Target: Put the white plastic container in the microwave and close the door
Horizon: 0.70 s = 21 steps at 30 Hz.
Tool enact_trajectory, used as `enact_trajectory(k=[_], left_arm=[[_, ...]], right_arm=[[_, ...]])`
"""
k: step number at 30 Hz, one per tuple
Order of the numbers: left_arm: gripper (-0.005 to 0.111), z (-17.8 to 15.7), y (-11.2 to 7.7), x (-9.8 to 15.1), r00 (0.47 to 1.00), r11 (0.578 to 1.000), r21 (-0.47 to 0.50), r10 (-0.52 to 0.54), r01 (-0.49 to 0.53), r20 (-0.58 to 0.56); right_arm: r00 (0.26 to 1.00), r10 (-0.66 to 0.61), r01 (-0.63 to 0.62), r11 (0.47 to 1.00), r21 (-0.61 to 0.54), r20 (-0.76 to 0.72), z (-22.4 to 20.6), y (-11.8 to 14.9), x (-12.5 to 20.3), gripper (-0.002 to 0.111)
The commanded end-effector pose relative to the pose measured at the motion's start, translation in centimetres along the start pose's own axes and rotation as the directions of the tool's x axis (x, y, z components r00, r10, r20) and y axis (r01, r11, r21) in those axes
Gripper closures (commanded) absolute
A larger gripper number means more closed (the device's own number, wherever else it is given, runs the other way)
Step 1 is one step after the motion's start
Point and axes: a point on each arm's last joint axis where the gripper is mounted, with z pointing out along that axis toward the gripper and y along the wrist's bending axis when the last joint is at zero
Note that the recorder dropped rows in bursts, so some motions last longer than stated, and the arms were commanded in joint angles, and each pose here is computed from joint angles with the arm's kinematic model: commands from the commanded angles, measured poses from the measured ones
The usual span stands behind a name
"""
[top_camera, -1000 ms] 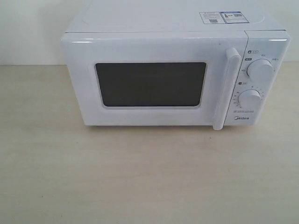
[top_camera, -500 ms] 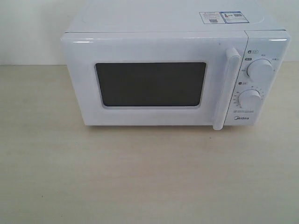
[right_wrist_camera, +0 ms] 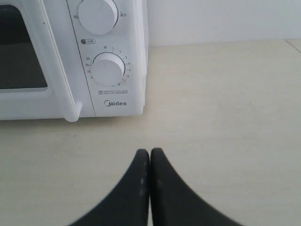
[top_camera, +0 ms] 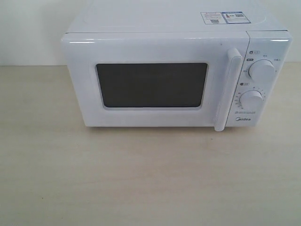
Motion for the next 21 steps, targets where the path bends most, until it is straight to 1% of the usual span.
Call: enact_trajectory(k=[1, 2, 3, 4, 5, 6, 7, 9, 12, 14, 17, 21], left_arm=[[0.102, 0.0, 0.1, 0.1, 0.920, 0.920, -0.002, -0.392, 0.392, 0.007], [0.102, 0.0, 0.1, 0.0, 0.936, 0.936, -0.002, -0.351, 0.351, 0.010], [0.102, 0.0, 0.1, 0.0, 0.970, 0.970, -0.004, -0.241, 0.241, 0.010], [0.102, 0.0, 0.1, 0.0, 0.996, 0.996, -0.007, -0.092, 0.092, 0.009], [0.102, 0.0, 0.1, 0.1, 0.998, 0.998, -0.009, 0.058, -0.058, -0.004], [0.102, 0.0, 0.1, 0.3, 0.986, 0.986, -0.009, 0.165, -0.166, -0.020], [0.102, 0.0, 0.1, 0.4, 0.970, 0.970, -0.006, 0.242, -0.243, -0.035], [0.102, 0.0, 0.1, 0.4, 0.942, 0.942, -0.002, 0.334, -0.334, -0.039], [0.102, 0.0, 0.3, 0.8, 0.934, 0.937, -0.003, 0.347, -0.349, -0.080], [0.102, -0.1, 0.5, 1.5, 0.931, 0.943, -0.010, 0.326, -0.332, -0.163], [0.102, -0.4, 0.8, 2.6, 0.920, 0.957, -0.030, 0.267, -0.288, -0.287], [0.102, -0.4, 0.9, 2.5, 0.936, 0.967, -0.071, 0.215, -0.243, -0.279]], right_arm=[[1.000, 0.004, -0.004, 1.000, 0.003, 0.017, 0.0, 0.0, -0.1, 0.108], [1.000, 0.004, -0.005, 1.000, 0.003, 0.015, 0.0, 0.0, -0.1, 0.108], [1.000, 0.004, -0.005, 1.000, 0.003, 0.007, 0.0, 0.0, 0.0, 0.108], [1.000, 0.004, -0.005, 1.000, 0.003, 0.009, 0.0, 0.0, -0.1, 0.108], [1.000, 0.004, -0.005, 1.000, 0.003, 0.009, 0.0, 0.0, -0.1, 0.108], [1.000, 0.004, -0.005, 1.000, 0.003, 0.009, 0.0, 0.0, -0.1, 0.108], [1.000, 0.004, -0.005, 1.000, 0.003, 0.009, 0.0, 0.0, -0.1, 0.108], [1.000, 0.004, -0.005, 1.000, 0.003, 0.009, 0.0, 0.0, -0.1, 0.108], [1.000, 0.004, -0.005, 1.000, 0.003, 0.009, 0.0, 0.0, -0.1, 0.108], [1.000, 0.004, -0.005, 1.000, 0.003, 0.009, 0.0, 0.0, -0.1, 0.108], [1.000, 0.004, -0.005, 1.000, 0.003, 0.009, 0.0, 0.0, -0.1, 0.108], [1.000, 0.004, -0.005, 1.000, 0.003, 0.009, 0.0, 0.0, -0.1, 0.108]])
